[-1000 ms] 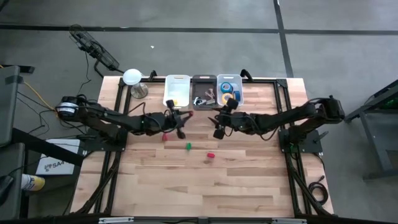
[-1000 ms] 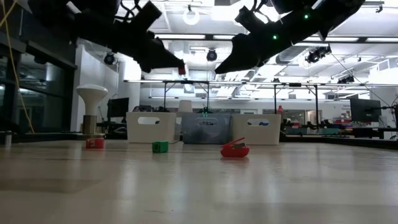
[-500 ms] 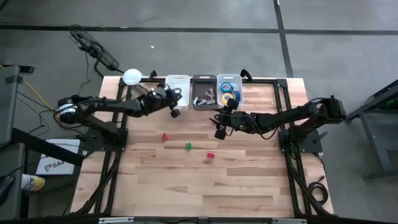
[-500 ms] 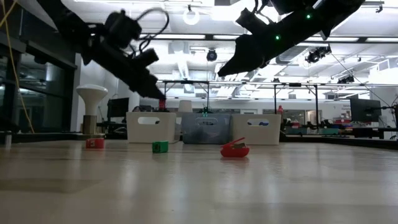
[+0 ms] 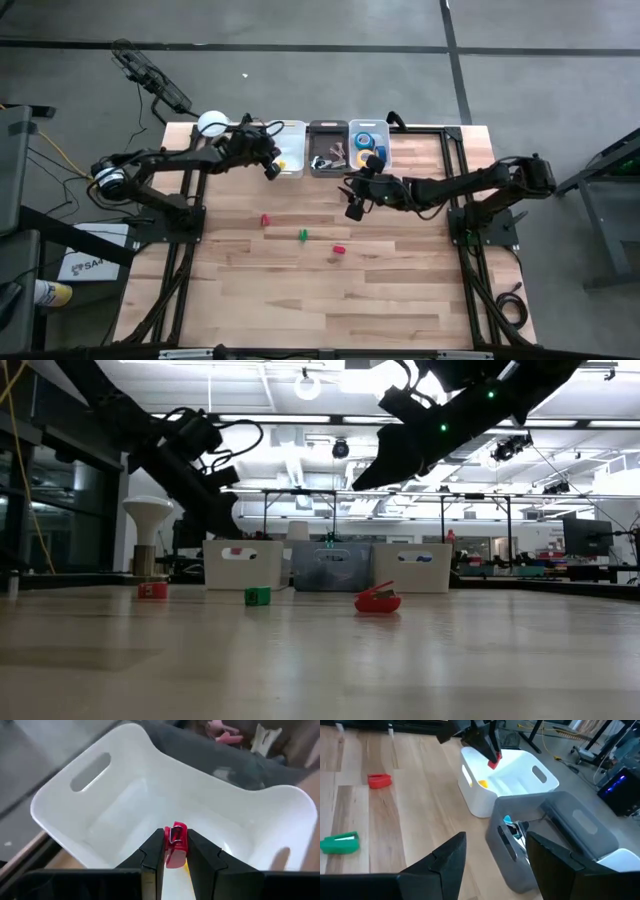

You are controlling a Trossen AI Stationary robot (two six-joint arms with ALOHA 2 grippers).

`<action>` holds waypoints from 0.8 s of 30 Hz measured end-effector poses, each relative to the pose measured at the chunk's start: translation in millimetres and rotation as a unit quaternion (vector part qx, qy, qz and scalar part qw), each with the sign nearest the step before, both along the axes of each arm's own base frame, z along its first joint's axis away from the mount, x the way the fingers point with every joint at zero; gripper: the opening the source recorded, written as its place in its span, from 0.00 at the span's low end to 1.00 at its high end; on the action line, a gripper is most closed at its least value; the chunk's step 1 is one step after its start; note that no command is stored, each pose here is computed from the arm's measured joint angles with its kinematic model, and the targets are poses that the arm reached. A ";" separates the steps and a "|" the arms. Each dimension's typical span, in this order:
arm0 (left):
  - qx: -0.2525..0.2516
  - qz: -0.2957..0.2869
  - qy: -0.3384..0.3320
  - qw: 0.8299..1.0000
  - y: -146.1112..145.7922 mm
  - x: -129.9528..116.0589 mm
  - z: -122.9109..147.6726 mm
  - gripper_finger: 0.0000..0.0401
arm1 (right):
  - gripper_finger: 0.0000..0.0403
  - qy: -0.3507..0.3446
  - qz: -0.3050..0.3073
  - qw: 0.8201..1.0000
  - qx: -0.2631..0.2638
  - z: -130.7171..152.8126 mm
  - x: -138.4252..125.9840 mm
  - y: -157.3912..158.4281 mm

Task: Pick and place Stapler, Stapler remover, tape
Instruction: Put the right red stapler into the left white bin

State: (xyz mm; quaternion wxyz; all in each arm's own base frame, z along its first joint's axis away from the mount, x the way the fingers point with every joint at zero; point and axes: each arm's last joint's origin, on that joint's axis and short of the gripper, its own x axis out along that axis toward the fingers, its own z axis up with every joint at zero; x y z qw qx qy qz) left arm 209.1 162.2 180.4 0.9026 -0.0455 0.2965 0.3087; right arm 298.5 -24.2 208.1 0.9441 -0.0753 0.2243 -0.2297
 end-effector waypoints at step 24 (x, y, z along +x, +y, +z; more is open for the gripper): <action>-0.060 -0.047 0.078 0.994 1.6 6.2 20.0 0.38 | 0.49 -0.001 0.008 1.000 0.018 -1.2 0.0 -2.9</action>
